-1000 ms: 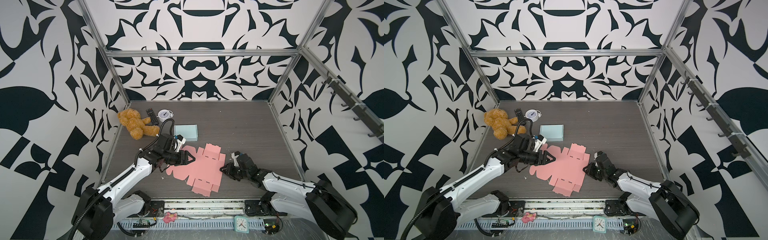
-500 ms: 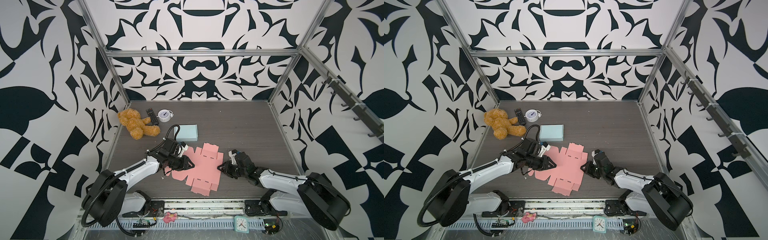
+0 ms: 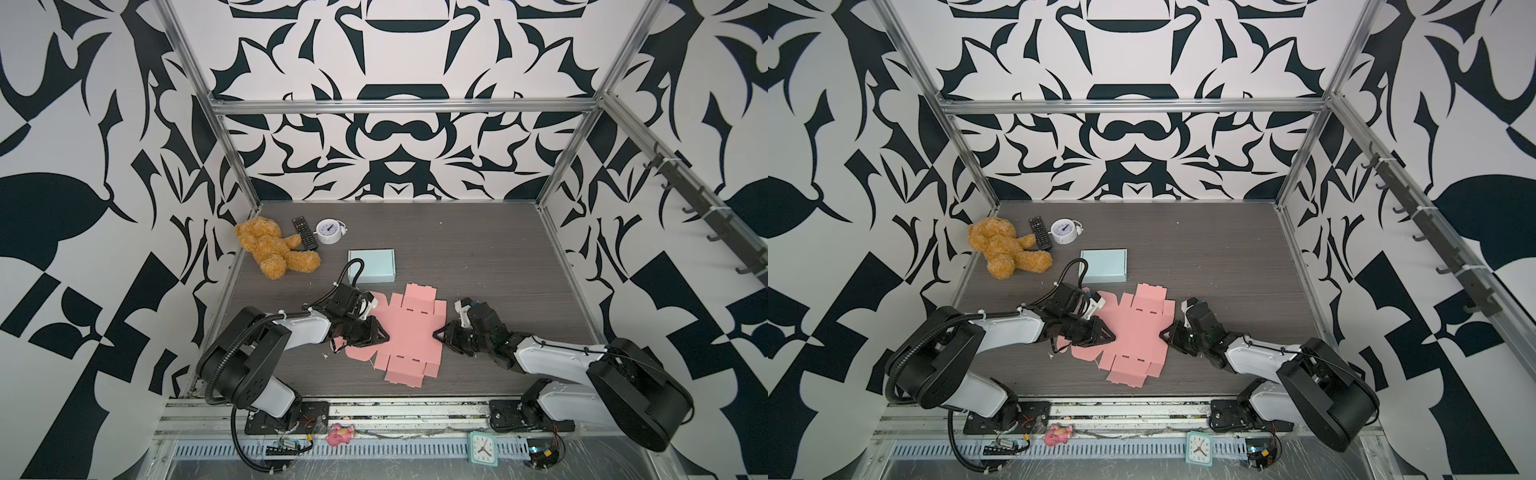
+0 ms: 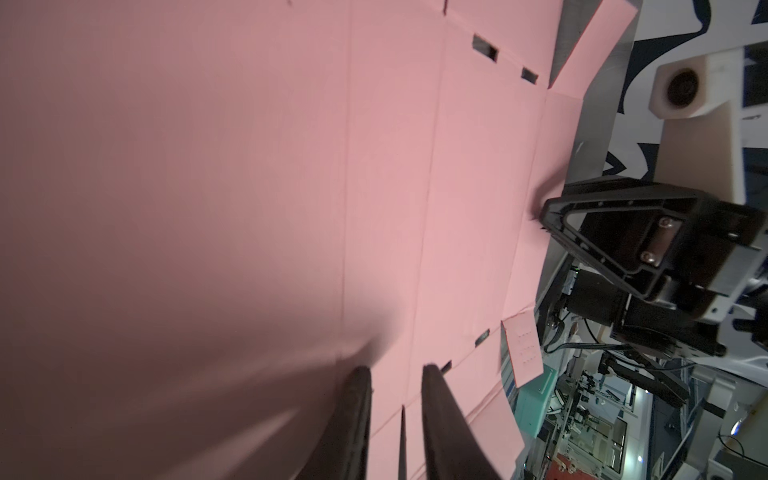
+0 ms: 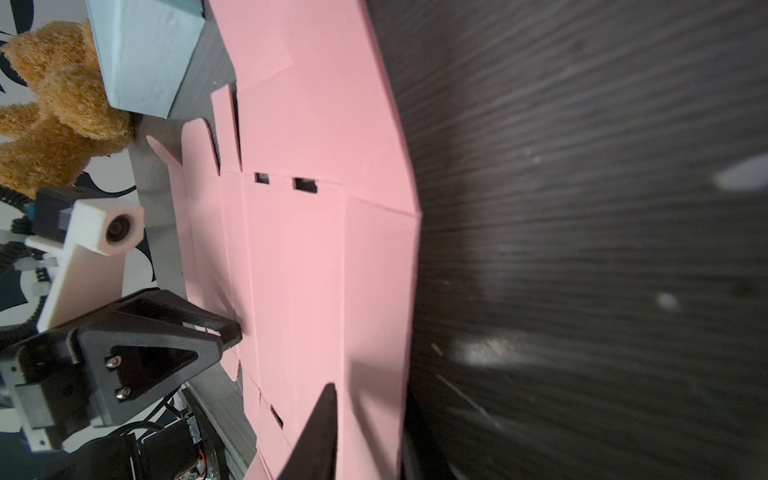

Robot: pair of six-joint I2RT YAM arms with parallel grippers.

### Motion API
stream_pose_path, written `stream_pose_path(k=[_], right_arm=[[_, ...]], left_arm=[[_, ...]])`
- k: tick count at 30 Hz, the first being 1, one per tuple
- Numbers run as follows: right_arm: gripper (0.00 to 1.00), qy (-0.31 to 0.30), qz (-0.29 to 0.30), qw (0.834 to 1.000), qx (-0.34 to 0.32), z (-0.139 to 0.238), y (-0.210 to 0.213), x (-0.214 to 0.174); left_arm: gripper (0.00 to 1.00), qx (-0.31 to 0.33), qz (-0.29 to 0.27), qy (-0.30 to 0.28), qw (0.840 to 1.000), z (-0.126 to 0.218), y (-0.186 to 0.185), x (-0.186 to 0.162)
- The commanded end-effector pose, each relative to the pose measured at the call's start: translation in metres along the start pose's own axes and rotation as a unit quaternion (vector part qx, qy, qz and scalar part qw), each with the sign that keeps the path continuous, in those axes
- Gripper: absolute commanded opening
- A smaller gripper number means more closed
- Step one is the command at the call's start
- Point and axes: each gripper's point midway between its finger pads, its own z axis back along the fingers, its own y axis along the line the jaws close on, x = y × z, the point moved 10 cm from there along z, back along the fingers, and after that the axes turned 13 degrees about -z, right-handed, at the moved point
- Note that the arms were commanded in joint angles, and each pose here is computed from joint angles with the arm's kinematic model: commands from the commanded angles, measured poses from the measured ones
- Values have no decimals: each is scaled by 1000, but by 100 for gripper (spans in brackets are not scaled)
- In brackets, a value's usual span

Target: Fold the paper box

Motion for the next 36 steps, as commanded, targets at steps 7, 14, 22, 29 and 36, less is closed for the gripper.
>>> stream_pose_path(k=[7, 14, 22, 29, 36], right_arm=[[20, -17, -2, 1000, -23, 0, 0, 0], [7, -21, 1, 999, -33, 3, 1, 1], [6, -4, 61, 992, -110, 21, 12, 0], [5, 18, 119, 976, -184, 33, 21, 6], [6, 56, 158, 964, -208, 26, 43, 30]], left_arm=[[26, 26, 30, 24, 999, -9, 19, -22], [26, 16, 32, 19, 999, -9, 16, -20], [33, 11, 0, -21, 1000, 15, -5, -16], [36, 37, -34, -36, 998, 34, -23, -3], [37, 41, -51, -29, 997, 30, -25, 9]])
